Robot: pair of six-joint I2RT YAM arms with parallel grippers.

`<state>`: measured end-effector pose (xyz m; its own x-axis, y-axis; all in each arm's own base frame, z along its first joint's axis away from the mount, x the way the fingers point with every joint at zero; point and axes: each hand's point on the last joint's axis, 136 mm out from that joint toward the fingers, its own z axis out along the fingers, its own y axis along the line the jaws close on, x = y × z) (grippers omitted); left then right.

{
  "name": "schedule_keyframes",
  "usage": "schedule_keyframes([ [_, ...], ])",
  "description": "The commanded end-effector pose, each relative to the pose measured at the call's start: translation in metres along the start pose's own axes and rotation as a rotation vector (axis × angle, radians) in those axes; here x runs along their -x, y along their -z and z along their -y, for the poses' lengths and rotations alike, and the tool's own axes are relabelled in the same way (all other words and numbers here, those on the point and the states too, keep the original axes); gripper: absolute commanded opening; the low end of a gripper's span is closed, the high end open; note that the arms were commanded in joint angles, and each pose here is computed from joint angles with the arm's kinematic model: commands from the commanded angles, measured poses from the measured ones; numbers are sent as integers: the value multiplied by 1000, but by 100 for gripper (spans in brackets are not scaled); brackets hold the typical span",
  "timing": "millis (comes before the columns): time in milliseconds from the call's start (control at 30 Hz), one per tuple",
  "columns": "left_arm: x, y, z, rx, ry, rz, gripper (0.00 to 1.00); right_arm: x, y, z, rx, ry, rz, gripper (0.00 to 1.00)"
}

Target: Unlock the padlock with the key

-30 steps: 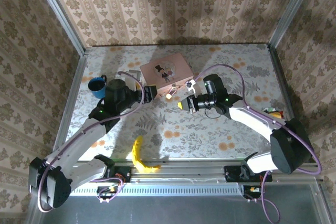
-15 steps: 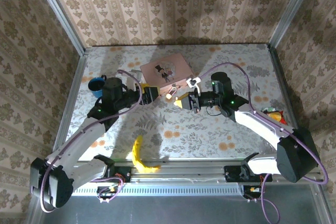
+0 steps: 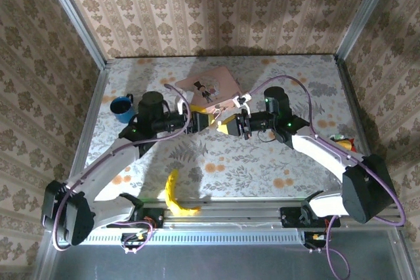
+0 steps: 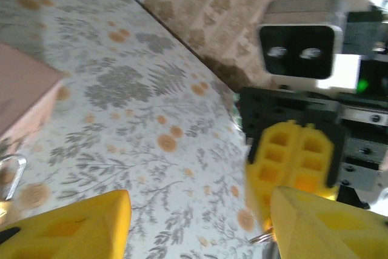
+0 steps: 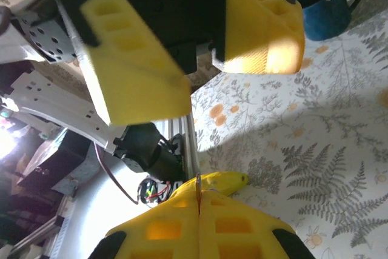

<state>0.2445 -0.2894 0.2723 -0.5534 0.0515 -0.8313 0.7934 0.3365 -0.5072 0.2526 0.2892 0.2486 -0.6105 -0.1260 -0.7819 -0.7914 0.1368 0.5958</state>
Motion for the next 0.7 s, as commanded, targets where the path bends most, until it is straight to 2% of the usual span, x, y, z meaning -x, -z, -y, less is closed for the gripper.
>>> schedule_keyframes([
  [0, -7, -7, 22, -94, -101, -93, 54, 6, 1, -13, 62, 11, -27, 0],
  [267, -5, -19, 22, -159, -49, -92, 42, 0, 2, -15, 60, 2, -51, 0],
  [667, -4, -13, 30, -211, -42, -63, 42, -2, 1, -11, 52, -6, -53, 0],
])
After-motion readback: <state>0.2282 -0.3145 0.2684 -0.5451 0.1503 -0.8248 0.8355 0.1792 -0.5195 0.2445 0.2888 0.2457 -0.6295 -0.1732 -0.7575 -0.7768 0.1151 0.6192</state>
